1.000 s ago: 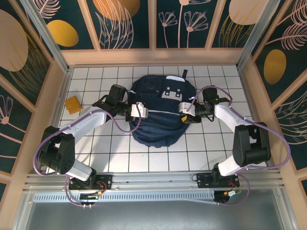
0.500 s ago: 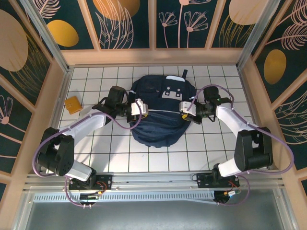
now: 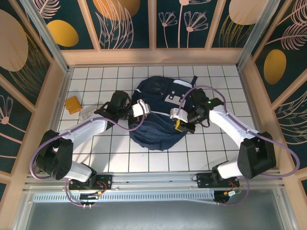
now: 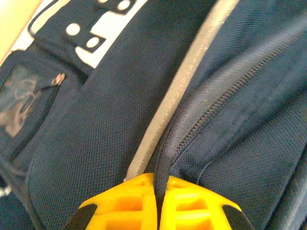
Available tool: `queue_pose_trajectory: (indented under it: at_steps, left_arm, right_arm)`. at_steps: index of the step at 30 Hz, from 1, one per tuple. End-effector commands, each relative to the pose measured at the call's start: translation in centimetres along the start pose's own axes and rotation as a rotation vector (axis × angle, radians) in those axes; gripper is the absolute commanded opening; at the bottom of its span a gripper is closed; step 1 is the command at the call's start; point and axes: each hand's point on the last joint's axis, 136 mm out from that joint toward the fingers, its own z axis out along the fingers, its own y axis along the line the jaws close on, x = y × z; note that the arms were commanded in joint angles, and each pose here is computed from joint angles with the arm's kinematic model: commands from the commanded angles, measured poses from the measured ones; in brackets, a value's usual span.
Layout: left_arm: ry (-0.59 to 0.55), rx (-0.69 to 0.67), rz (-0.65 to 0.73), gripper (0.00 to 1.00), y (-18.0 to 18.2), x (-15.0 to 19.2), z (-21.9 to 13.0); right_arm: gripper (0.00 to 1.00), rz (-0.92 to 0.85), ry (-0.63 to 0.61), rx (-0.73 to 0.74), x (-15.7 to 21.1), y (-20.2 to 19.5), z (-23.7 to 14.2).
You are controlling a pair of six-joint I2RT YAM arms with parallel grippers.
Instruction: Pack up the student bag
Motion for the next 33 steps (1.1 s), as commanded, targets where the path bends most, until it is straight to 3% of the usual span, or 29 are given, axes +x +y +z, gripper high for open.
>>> queue_pose_trajectory:
  at_steps: [1, 6, 9, 12, 16, 21, 27, 33]
  left_arm:
    - [-0.211, 0.023, -0.003, 0.0, -0.6, -6.0, 0.1]
    - [-0.169, -0.022, -0.003, 0.0, -0.3, -4.8, 0.3]
    - [-0.129, -0.077, -0.009, 0.0, 0.6, -4.3, 0.0]
    - [-0.135, -0.071, 0.003, 0.0, 0.6, -4.3, 0.1]
    - [-0.113, -0.077, 0.014, 0.0, 0.8, -4.0, 0.4]
    - [-0.126, -0.046, 0.016, 0.0, 0.6, -4.7, 0.4]
    - [-0.099, -0.068, 0.011, 0.0, 1.2, -4.4, 0.4]
    - [-0.122, -0.102, -0.05, 0.0, 2.2, -5.6, 0.2]
  right_arm:
    - [0.0, 0.152, -0.234, -0.11, -6.8, 2.1, 1.3]
    - [0.05, 0.33, -0.3, -0.099, -6.8, 2.9, 1.4]
    - [0.05, 0.433, -0.277, -0.004, -5.0, 1.8, 1.0]
    - [0.06, 0.536, -0.277, -0.018, -4.4, 2.4, 0.8]
    - [0.21, 0.597, -0.365, -0.099, -5.0, 3.3, -0.8]
    - [0.04, 0.806, -0.445, -0.079, -6.2, 1.1, -1.1]
    - [0.06, 0.989, -0.522, -0.063, -8.7, -0.3, -2.8]
    - [0.0, 1.089, -0.603, -0.096, -10.9, -0.7, -4.1]
